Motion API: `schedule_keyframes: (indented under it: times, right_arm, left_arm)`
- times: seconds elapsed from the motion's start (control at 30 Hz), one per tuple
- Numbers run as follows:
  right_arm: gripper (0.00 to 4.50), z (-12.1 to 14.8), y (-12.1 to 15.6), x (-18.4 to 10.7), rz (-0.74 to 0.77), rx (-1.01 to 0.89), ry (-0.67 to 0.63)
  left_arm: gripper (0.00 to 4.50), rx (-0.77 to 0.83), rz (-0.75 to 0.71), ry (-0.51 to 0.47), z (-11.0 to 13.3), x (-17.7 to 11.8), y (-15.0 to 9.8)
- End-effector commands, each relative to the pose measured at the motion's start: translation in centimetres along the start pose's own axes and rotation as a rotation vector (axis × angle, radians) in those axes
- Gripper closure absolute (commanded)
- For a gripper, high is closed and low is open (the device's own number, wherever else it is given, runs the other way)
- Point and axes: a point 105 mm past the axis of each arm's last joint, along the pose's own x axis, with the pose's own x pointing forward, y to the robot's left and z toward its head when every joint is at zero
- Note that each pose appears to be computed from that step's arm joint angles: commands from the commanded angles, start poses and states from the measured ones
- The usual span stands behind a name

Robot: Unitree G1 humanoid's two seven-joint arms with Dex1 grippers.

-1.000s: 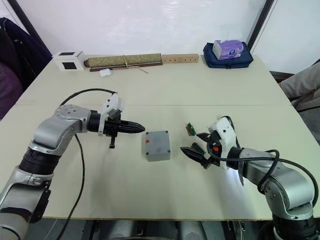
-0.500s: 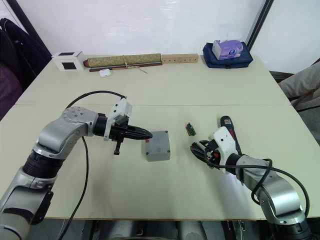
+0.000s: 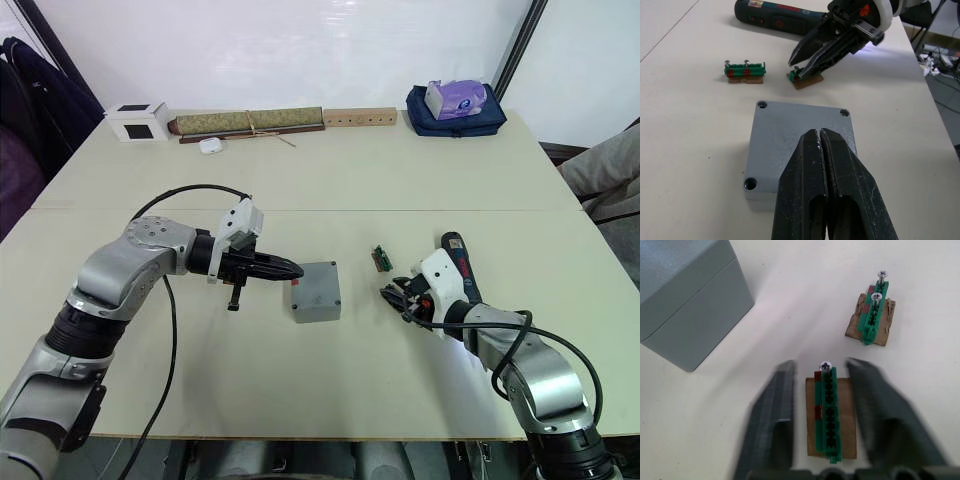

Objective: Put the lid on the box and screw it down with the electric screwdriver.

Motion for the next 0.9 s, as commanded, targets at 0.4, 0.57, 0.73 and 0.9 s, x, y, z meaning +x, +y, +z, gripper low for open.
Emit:
schedule_keyframes:
  times: [0.4, 0.57, 0.73, 0.9]
  right_arm:
    - [4.46, 1.2, -0.1, -0.5, -0.009, -0.082, -0.036]
    - [4.46, 2.6, 0.0, -1.1, -0.001, -0.116, -0.059]
    - [4.46, 5.4, 0.2, -1.4, 0.009, -0.155, -0.122]
    - [4.46, 7.9, 2.1, -0.5, 0.099, -0.169, -0.184]
  left_arm:
    - [4.5, 0.02, 0.027, -0.031, 0.6, -0.7, 0.4]
    - [4.5, 0.016, 0.058, -0.027, 0.6, -1.4, 1.3]
    - [4.5, 0.008, 0.118, 0.0, -0.2, -2.5, 2.6]
    - [4.5, -0.001, 0.164, 0.019, -1.1, -3.2, 3.5]
